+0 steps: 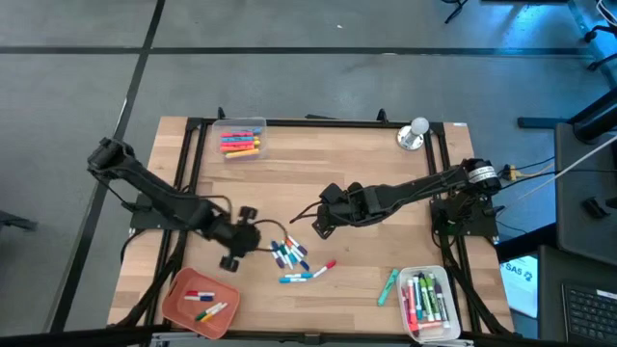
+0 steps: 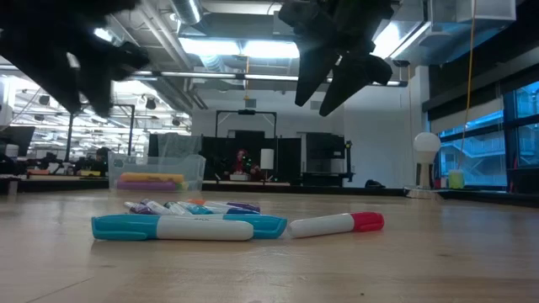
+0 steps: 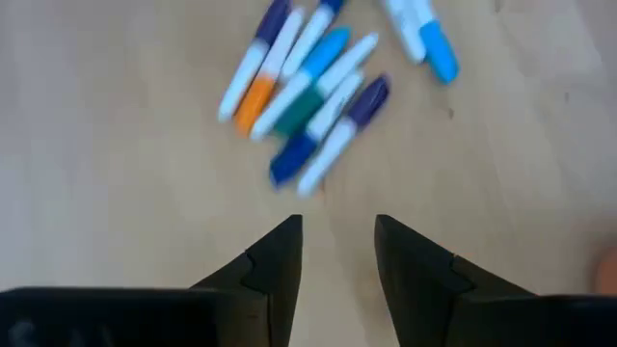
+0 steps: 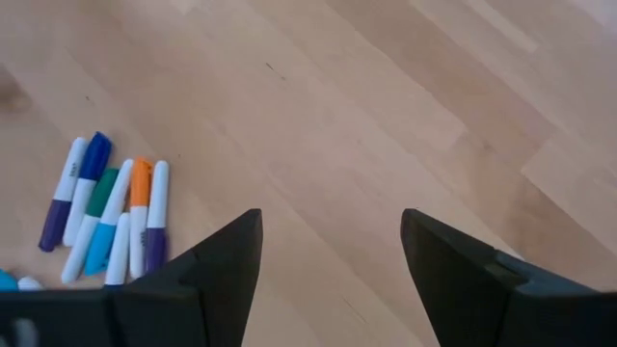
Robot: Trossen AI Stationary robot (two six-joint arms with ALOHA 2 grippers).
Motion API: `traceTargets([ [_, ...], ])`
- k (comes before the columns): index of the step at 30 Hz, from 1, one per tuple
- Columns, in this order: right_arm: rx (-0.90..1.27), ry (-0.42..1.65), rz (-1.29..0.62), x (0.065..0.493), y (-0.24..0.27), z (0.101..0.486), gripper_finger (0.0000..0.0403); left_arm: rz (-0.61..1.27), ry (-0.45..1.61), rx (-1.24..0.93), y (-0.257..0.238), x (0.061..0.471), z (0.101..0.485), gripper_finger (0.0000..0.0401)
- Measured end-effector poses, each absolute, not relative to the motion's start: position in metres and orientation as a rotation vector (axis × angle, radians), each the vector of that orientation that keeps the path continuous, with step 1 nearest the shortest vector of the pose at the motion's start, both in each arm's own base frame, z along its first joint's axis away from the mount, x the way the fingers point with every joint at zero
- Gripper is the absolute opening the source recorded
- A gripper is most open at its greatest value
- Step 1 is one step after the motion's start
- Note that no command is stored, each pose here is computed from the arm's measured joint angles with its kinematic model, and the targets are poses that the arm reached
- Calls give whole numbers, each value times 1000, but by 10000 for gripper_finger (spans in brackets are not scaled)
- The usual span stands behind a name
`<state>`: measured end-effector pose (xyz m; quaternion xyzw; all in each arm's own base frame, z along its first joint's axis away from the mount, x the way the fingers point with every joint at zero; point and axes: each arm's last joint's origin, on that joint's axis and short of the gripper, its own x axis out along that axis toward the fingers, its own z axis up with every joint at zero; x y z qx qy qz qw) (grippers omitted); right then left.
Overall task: Pick & Place Markers
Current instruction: Put the blue pen into the orange bin
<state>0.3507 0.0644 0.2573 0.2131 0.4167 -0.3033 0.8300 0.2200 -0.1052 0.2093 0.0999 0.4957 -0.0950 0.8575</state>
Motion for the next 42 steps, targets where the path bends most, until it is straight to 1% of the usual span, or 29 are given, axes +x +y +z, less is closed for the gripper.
traceTargets([
  [6,461,876,-658,348,73,257,247,-407,996,258,-107,252,185,115],
  [11,449,882,-688,342,82,256,247,-481,1005,249,-106,265,168,105],
  [23,452,891,-672,339,92,255,247,-470,1000,294,-98,272,160,100],
  [30,444,905,-653,336,98,255,247,-459,1101,310,-94,278,132,97],
  [36,427,923,-642,333,104,254,247,-438,1135,285,-95,281,122,97],
  [39,425,925,-642,333,104,254,247,-419,1151,260,-95,280,121,80],
  [42,421,919,-647,333,104,255,247,-391,1162,233,-93,277,128,47],
])
